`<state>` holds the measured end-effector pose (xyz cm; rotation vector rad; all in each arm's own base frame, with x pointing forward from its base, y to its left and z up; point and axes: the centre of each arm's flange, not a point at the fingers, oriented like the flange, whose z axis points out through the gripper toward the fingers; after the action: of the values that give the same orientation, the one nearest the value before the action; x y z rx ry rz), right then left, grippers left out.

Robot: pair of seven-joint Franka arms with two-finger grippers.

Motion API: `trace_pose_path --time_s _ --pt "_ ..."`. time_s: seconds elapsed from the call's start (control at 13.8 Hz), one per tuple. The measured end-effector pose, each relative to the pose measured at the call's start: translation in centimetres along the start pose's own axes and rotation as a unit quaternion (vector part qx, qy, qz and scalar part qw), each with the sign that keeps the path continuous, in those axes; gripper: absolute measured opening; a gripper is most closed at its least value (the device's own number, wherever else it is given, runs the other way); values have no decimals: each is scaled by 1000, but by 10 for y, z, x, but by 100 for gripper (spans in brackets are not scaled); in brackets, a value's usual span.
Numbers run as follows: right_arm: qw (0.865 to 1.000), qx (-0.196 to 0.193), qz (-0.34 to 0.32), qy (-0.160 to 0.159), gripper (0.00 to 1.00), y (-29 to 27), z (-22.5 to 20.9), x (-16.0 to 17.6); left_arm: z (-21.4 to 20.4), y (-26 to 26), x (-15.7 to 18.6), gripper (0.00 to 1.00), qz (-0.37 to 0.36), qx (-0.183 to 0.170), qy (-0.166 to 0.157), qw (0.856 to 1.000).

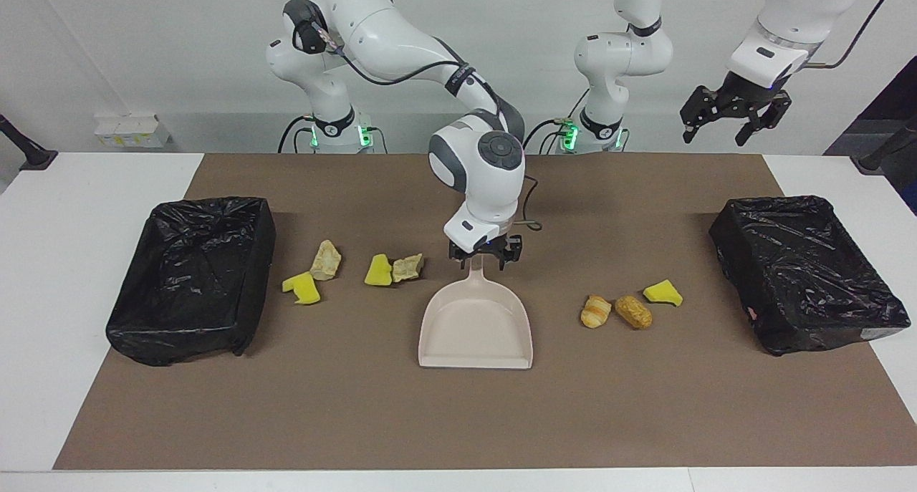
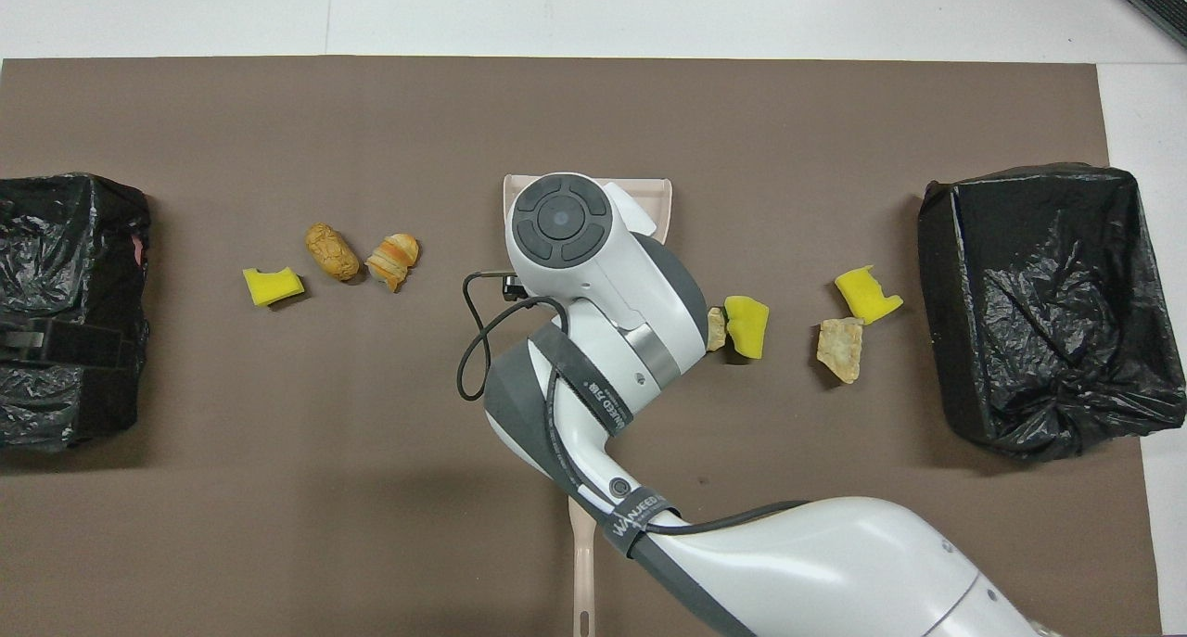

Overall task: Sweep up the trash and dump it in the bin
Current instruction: 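Reach the right gripper to the beige dustpan handle and grasp it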

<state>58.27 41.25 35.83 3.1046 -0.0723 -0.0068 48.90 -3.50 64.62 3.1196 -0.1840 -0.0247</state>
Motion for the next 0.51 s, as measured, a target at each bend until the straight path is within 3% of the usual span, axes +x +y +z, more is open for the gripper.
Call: trace_pose_path --time_s 0.14,0.43,0.51 --pt "1000 -4 5 -4 52 2 7 -2 0 0 0 100 0 0 0 1000" --pt "1000 -2 7 -2 44 5 16 -5 0 0 0 100 0 0 0 1000" --pt "1000 -3 8 -2 32 6 16 -6 1 0 0 100 1 0 -1 1000"
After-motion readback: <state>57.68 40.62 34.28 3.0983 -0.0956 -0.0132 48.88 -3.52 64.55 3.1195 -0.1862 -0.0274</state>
